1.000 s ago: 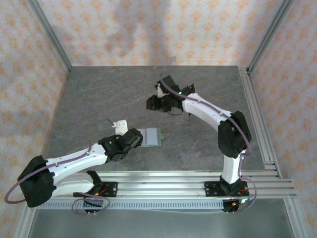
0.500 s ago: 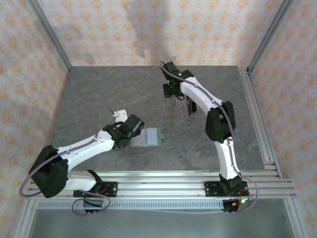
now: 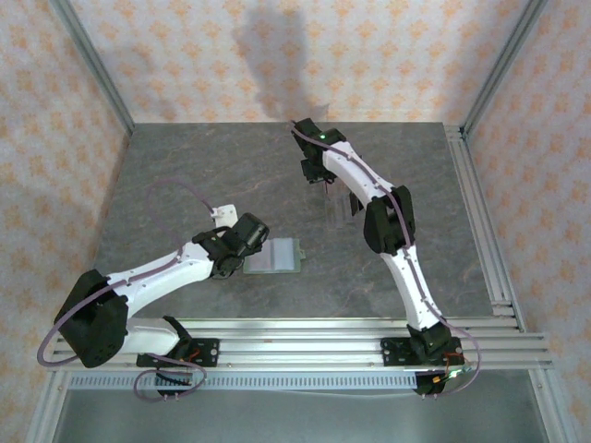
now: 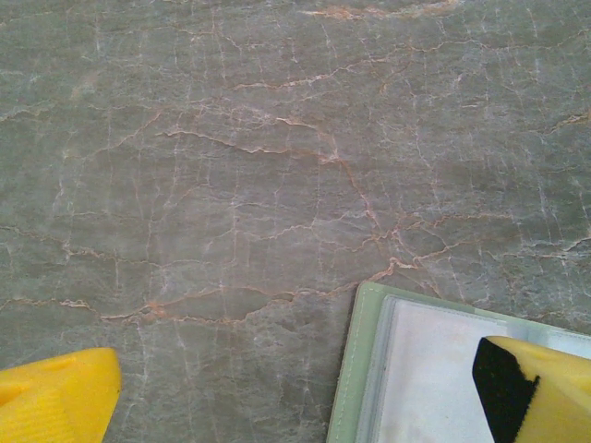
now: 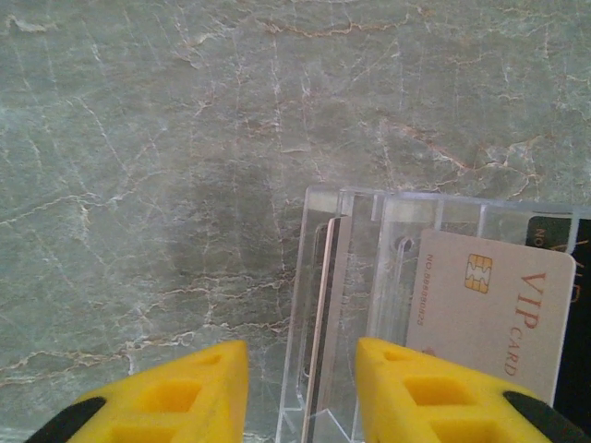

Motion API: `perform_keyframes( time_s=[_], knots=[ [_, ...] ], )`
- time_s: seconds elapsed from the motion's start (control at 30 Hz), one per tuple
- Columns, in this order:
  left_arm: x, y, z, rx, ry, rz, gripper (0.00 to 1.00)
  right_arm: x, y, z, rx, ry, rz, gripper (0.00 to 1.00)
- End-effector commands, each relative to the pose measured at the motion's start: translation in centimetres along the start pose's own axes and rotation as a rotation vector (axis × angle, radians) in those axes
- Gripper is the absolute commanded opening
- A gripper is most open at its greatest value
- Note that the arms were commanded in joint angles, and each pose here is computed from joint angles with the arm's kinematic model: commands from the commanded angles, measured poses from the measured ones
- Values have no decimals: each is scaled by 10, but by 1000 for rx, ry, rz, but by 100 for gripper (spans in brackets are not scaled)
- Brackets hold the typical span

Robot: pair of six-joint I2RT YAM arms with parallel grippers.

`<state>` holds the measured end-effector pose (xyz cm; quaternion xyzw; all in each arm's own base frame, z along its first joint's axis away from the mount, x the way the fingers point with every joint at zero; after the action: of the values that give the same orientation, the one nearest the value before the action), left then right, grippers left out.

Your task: Put the credit cards into the card holder

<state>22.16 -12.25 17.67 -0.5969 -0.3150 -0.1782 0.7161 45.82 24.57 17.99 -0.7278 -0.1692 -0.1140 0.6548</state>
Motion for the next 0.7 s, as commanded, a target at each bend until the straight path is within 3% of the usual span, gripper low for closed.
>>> perform_keyframes(
  time_s=[0.0,0.67],
  knots=[
    [4,-2,2,20,13,-7,100,-4,8,-2,-64,-30,25,34],
    [1,1,1,8,11,5,100,-2,24,-10,-89,-23,47,22]
  ],
)
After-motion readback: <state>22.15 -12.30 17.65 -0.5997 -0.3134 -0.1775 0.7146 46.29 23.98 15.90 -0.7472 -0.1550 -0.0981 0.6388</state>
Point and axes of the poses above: each hand's point on the last joint's axis, 136 mm out from that joint toward the fingers, its own y axis out along the fingers, its own z axis along the line the jaws close on, x = y × z, the point moved 10 cm from there along -y, back along the fingers, and after that the axes turned 8 degrees about y, right-handed, at the moved point
